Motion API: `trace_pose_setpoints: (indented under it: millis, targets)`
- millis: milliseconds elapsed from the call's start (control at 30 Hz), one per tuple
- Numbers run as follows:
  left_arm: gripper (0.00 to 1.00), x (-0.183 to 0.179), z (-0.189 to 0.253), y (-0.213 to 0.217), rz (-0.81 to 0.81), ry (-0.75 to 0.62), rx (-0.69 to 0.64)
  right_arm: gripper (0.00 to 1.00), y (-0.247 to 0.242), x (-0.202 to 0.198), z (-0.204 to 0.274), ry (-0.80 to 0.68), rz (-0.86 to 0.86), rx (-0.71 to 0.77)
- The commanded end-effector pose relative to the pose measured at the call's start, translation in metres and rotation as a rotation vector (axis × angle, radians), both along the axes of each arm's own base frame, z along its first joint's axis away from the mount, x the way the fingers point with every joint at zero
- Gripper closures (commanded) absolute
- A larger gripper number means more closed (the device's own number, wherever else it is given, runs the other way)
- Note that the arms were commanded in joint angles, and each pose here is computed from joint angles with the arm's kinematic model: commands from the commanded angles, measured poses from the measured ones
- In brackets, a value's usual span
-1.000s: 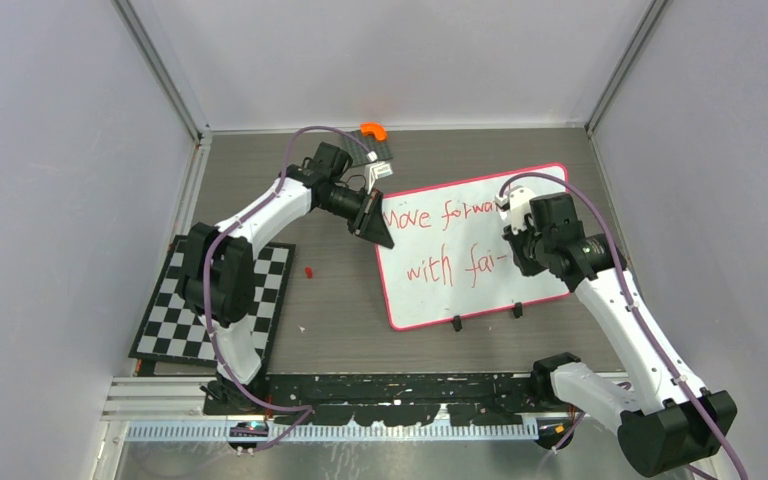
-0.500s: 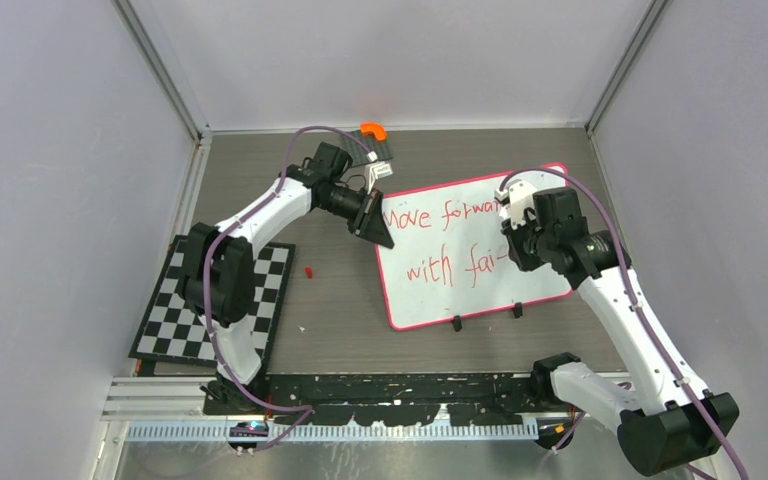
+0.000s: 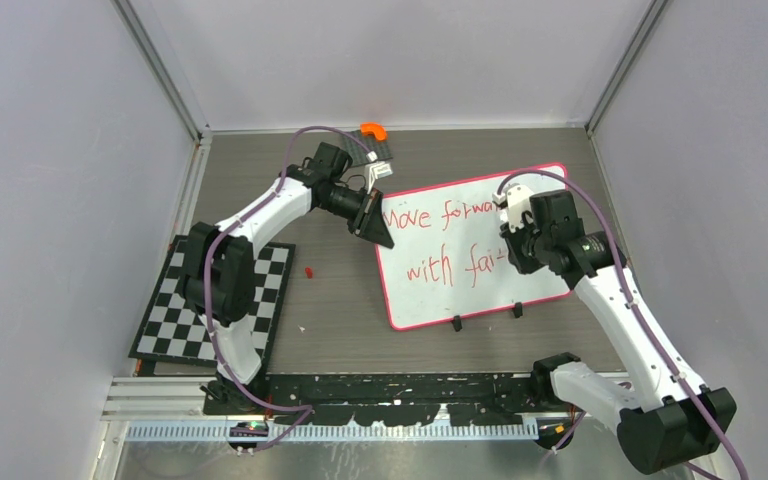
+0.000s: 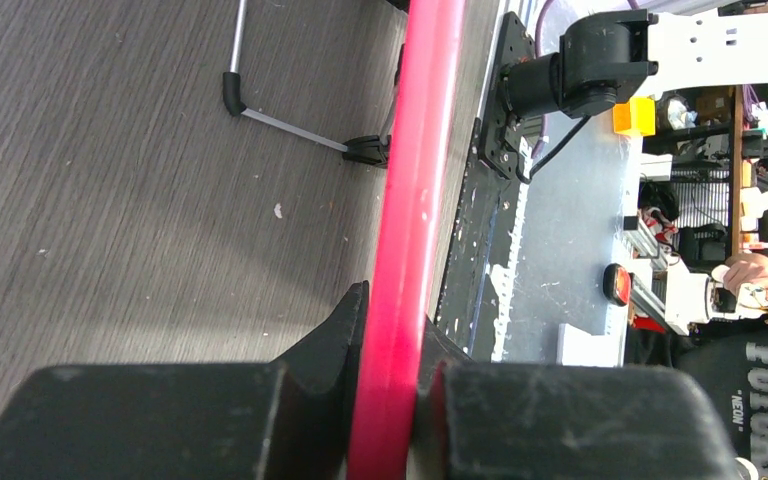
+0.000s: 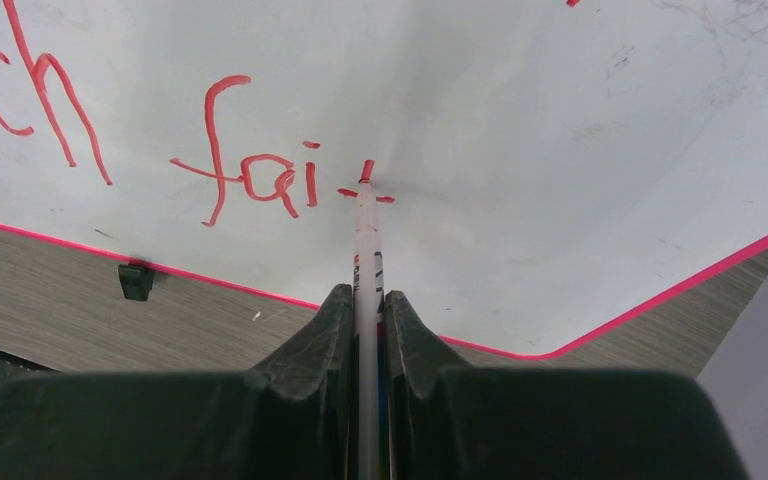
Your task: Write a sentence on the whiteboard
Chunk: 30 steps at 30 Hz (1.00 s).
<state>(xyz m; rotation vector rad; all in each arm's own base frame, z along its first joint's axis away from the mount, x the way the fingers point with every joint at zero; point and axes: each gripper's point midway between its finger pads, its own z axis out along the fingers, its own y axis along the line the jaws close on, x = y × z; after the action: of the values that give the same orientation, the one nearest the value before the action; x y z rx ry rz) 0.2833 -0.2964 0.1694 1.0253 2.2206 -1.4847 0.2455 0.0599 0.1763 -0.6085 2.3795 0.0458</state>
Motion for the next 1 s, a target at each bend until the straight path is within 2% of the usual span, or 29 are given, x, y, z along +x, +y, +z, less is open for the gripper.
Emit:
trace_pose_setpoints:
  millis: [0, 300, 700, 967]
  targets:
    - [1.00, 0.013, -0.034, 0.010, 0.062, -0.008, 0.155, 1.00, -0.002, -0.006, -0.005, 0.001, 0.000, -0.001]
    - [1.00, 0.012, -0.033, 0.011, 0.063, -0.013, 0.155, 1.00, -0.003, -0.019, -0.013, 0.037, 0.020, -0.001]
    - [1.00, 0.012, -0.034, 0.011, 0.062, -0.012, 0.155, 1.00, -0.018, -0.010, 0.000, 0.000, -0.002, -0.093]
    - [1.00, 0.012, -0.033, 0.010, 0.060, -0.009, 0.152, 1.00, -0.009, -0.014, 0.017, -0.018, 0.033, -0.040]
